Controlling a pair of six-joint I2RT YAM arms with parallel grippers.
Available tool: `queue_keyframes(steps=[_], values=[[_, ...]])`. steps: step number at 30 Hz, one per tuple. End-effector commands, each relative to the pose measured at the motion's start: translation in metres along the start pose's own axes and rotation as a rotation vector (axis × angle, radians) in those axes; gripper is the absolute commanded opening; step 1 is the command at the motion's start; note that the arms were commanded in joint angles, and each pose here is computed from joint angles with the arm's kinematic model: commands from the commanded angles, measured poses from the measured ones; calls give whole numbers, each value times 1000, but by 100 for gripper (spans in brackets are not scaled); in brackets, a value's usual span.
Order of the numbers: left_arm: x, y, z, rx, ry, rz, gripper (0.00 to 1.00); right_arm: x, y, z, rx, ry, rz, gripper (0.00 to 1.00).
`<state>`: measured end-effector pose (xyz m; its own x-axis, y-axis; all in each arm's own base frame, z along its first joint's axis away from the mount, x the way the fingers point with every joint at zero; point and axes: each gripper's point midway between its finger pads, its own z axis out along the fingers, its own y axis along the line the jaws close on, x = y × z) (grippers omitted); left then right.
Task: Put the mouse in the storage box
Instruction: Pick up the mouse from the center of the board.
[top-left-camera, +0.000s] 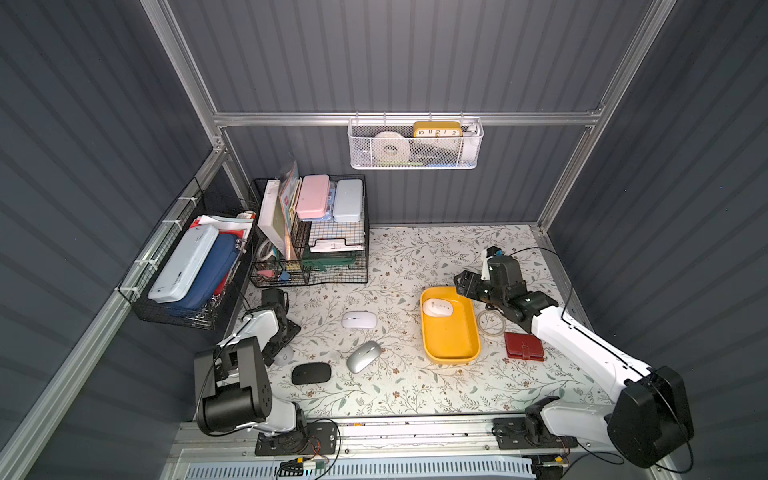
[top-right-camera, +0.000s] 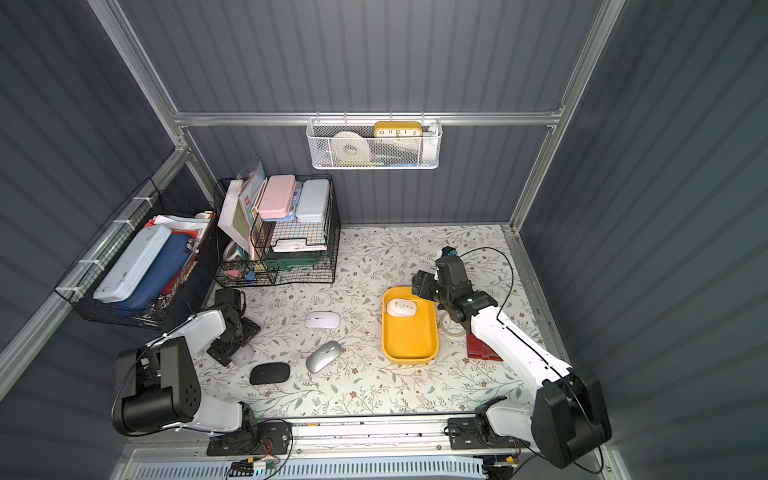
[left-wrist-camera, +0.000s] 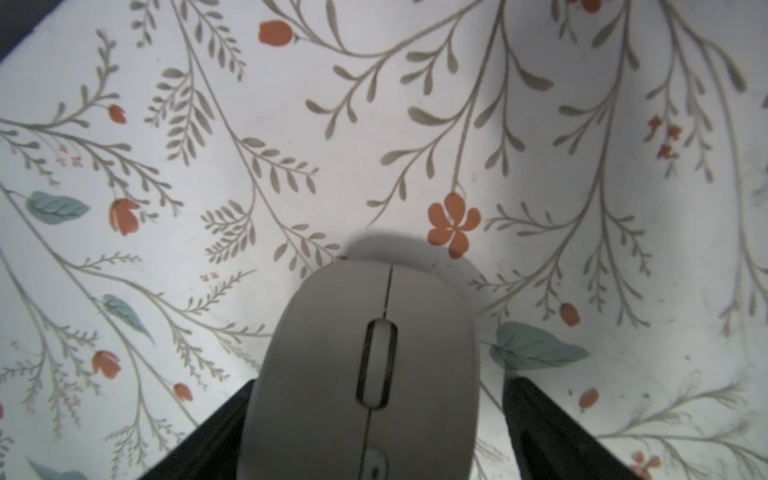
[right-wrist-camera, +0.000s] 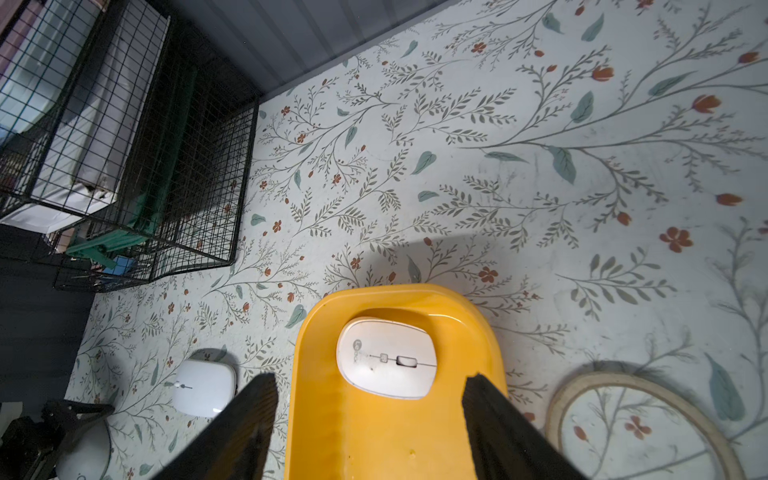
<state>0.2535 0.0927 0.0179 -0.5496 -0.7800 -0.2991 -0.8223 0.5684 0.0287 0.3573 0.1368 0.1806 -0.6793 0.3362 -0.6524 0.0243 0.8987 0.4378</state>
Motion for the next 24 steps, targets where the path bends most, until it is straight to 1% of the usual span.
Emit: queue_keyframes(steps=[1,4,5,7,9,12,15,17,19,21,22,24], values=[[8,1,7,-4,54,28,90,-7,-2,-6,-15,-24,16,76],[8,-1,7,6,58,36,84,-3,-3,-4,-26,-9,31,75],[8,-2,8,11,59,39,81,-2,-3,-3,-26,-4,34,75],[7,-4,6,29,55,46,70,-3,-5,-3,-26,-2,38,75],[7,-7,4,55,45,50,63,-3,-7,-5,-22,-7,35,74],[6,-10,-1,89,27,50,47,-5,-12,-7,-14,-21,45,74],[5,-15,-5,127,19,57,34,-4,-13,-6,-17,-17,50,74],[2,-22,-11,159,16,77,28,-4,-14,-6,-19,-15,54,73],[0,-29,-19,203,13,95,23,-3,-15,-5,-17,-12,56,73],[-4,-39,-32,266,-1,119,21,-2,-15,-5,-18,-10,57,73],[-6,-46,-41,312,-12,145,21,-1,-15,-5,-18,-8,56,73],[-8,-67,-64,454,-33,216,22,1,-16,-4,-19,-4,58,73]])
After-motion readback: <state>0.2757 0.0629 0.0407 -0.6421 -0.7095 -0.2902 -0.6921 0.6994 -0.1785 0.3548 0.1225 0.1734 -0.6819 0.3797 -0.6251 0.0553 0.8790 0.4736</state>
